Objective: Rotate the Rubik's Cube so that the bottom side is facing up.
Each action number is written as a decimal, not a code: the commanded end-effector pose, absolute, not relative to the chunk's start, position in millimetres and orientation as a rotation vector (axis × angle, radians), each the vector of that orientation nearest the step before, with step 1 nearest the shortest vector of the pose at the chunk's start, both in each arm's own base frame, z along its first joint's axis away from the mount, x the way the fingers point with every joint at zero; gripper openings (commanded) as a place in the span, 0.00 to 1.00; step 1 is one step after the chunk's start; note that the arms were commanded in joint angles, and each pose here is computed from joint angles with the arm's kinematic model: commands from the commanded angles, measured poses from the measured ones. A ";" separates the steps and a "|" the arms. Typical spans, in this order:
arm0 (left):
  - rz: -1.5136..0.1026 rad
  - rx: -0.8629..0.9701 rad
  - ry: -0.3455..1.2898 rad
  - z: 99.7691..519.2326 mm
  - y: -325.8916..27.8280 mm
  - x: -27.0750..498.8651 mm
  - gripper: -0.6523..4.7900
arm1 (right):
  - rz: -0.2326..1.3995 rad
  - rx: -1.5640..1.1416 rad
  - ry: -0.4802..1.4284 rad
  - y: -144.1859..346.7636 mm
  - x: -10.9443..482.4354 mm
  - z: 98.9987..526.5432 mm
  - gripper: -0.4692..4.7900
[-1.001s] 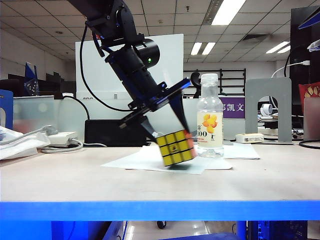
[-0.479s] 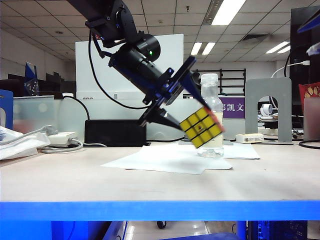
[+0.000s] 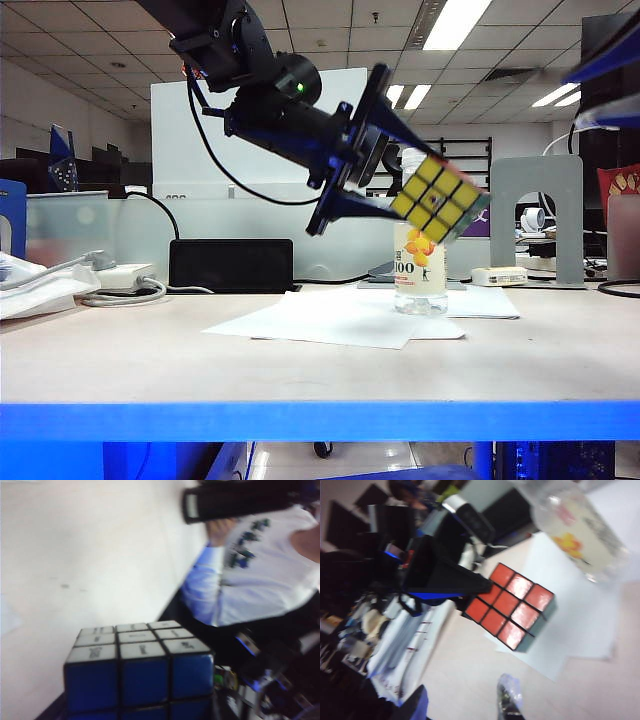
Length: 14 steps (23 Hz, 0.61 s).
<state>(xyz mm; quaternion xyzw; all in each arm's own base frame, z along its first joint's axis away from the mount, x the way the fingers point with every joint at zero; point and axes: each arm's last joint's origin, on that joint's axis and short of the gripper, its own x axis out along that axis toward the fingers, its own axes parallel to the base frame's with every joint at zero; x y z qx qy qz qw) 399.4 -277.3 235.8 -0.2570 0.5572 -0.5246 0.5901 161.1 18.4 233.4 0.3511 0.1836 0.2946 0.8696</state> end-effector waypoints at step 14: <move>-1.535 -0.655 1.131 293.2 -289.5 389.9 0.56 | 0.803 0.746 0.231 5.7 185.6 246.8 0.54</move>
